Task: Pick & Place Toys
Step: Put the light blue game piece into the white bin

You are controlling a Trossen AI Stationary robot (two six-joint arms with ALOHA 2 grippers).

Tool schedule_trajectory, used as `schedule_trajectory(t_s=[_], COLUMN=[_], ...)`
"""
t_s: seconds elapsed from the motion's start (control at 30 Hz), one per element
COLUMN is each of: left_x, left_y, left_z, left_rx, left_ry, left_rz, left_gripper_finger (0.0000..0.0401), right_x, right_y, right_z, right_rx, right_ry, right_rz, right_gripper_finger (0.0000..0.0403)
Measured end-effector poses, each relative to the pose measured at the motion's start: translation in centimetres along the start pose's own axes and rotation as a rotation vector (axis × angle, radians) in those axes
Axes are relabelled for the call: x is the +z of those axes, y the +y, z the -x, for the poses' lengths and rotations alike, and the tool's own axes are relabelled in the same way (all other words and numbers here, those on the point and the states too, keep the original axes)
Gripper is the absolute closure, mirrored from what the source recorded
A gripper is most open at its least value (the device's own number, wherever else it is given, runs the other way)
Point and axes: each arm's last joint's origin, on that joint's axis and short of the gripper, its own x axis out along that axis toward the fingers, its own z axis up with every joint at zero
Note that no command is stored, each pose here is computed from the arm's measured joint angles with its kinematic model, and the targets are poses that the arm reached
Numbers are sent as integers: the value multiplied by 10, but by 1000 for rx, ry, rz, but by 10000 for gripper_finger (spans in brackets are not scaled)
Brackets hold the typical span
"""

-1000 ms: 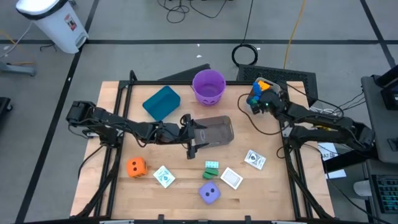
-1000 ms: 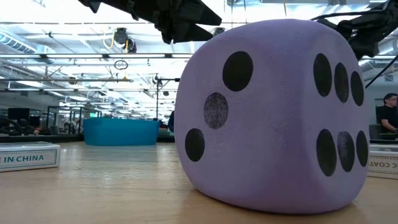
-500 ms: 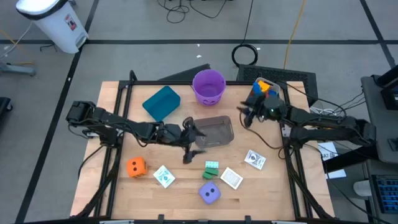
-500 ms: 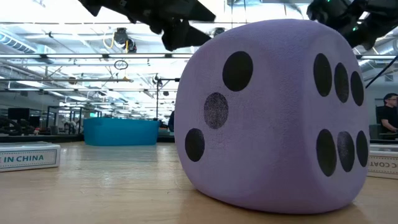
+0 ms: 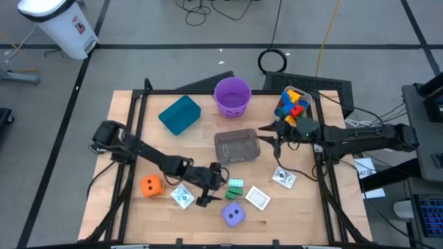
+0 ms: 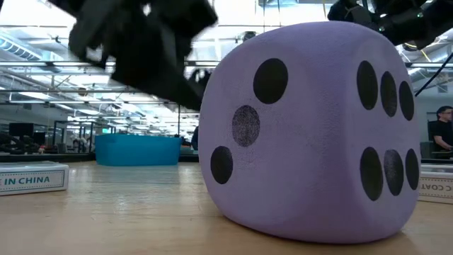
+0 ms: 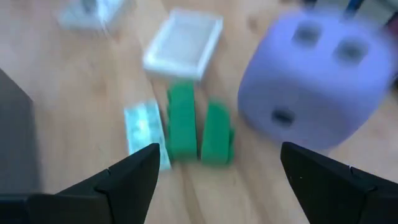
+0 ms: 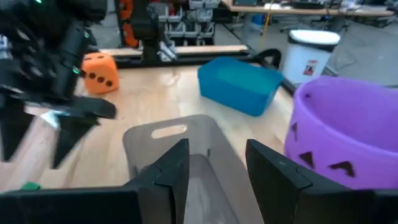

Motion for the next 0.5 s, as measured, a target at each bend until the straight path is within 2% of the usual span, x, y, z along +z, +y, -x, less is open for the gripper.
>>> schedule_trajectory(t_s=[0.13, 0.23, 0.37, 0.5], left_x=[-22, -24, -21, -15], left_y=[1, 6, 9, 11], left_z=[-21, -26, -26, -26], left_rx=[-36, -101, -111, -113], left_ry=[75, 53, 21, -51], left_rz=[73, 92, 47, -54], left_gripper_finger=[61, 61, 61, 61], right_x=[-5, -5, -6, -12], right_y=[10, 15, 18, 19], right_z=[-6, -12, -22, -32], right_rx=[51, 69, 76, 74], right_ry=[33, 8, -22, 0], right_rz=[11, 27, 28, 38], right_gripper_finger=[268, 268, 268, 268])
